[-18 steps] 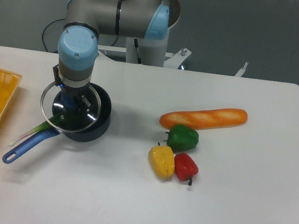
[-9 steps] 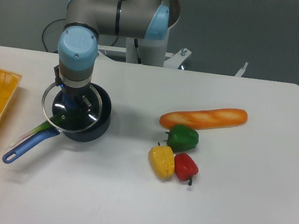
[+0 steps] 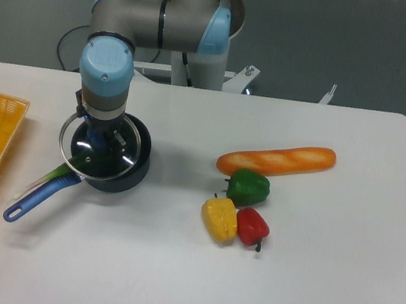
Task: Close the pot lid
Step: 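Lower the glass lid flat onto the saucepan rim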
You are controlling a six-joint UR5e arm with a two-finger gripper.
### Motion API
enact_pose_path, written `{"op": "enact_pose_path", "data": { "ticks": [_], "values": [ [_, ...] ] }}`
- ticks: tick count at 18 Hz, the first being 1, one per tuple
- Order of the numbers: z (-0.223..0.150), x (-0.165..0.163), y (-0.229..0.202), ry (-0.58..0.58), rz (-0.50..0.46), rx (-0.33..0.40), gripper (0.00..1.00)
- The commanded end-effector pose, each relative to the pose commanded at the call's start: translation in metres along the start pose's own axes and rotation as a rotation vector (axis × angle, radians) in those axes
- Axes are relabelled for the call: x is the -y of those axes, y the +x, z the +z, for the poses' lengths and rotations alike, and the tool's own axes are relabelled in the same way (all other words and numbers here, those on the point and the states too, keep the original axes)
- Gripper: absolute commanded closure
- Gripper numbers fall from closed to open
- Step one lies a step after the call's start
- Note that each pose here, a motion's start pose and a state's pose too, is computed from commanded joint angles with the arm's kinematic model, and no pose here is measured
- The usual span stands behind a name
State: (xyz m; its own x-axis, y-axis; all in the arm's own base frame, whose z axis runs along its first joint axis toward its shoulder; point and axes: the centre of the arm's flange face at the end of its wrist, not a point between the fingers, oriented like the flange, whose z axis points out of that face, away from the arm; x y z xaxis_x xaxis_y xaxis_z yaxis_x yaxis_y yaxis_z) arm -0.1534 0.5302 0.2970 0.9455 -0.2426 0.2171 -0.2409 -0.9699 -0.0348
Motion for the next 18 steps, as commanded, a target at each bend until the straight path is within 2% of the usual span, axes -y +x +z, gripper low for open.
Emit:
{"op": "enact_pose_path", "data": {
  "ticks": [4, 14, 18],
  "values": [
    [0.0012, -0.0042, -0.0025, -0.044, 0.024, 0.032, 0.44],
    [0.0014, -0.0034, -0.0024, -0.045, 0.024, 0.033, 0.42],
    [0.0042, -0.0027, -0.0038, -0.047, 0.019, 0.031, 0.26]
  ]
}}
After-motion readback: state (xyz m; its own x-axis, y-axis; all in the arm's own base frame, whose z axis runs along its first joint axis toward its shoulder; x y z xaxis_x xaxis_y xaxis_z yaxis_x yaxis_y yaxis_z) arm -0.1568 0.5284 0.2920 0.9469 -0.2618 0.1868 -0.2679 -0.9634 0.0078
